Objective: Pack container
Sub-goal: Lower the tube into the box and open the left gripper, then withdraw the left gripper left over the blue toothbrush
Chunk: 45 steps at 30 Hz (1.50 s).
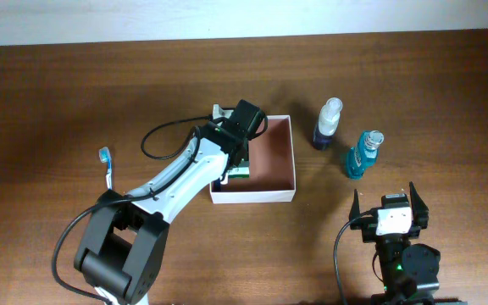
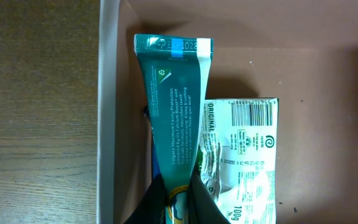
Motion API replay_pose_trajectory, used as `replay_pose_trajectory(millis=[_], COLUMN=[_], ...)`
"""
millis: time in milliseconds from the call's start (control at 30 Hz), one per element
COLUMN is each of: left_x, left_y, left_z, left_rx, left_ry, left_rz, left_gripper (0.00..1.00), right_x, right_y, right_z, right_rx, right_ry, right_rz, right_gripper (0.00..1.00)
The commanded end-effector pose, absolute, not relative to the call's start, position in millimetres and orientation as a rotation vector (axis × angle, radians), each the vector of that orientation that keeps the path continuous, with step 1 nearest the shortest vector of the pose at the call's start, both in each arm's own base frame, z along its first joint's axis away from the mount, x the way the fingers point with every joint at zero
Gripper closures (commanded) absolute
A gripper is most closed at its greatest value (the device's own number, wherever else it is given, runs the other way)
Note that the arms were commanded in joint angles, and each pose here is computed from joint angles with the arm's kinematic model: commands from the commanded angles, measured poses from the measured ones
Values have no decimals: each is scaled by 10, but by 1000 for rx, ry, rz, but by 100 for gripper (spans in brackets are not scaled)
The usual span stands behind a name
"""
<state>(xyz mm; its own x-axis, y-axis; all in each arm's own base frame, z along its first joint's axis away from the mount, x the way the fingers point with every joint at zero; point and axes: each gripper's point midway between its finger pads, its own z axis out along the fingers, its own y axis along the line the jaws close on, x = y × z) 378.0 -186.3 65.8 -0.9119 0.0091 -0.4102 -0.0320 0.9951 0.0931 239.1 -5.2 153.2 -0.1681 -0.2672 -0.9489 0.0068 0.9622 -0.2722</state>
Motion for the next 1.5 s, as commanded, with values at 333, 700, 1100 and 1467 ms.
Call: replay_pose_trajectory(millis=[333, 700, 1100, 1467], left_x=[3845, 3811, 3717, 3441], left_y=[-1872, -2066, -1518, -146], left_z=[704, 879, 1762, 1735], left_rx=[-44, 1, -80, -461], left_ry=[2688, 2716, 2618, 2735], left_rz=[147, -3, 12, 321], left_gripper=[82, 87, 87, 87], right_x=[2389, 2389, 2389, 2389], right_y=[-77, -77, -77, -77], right_z=[1516, 1516, 1516, 1516], right_rx=[-185, -185, -185, -185], right_ry=[1725, 1725, 1725, 1725], right_rz=[-256, -256, -256, -256], right_gripper=[2, 2, 2, 2])
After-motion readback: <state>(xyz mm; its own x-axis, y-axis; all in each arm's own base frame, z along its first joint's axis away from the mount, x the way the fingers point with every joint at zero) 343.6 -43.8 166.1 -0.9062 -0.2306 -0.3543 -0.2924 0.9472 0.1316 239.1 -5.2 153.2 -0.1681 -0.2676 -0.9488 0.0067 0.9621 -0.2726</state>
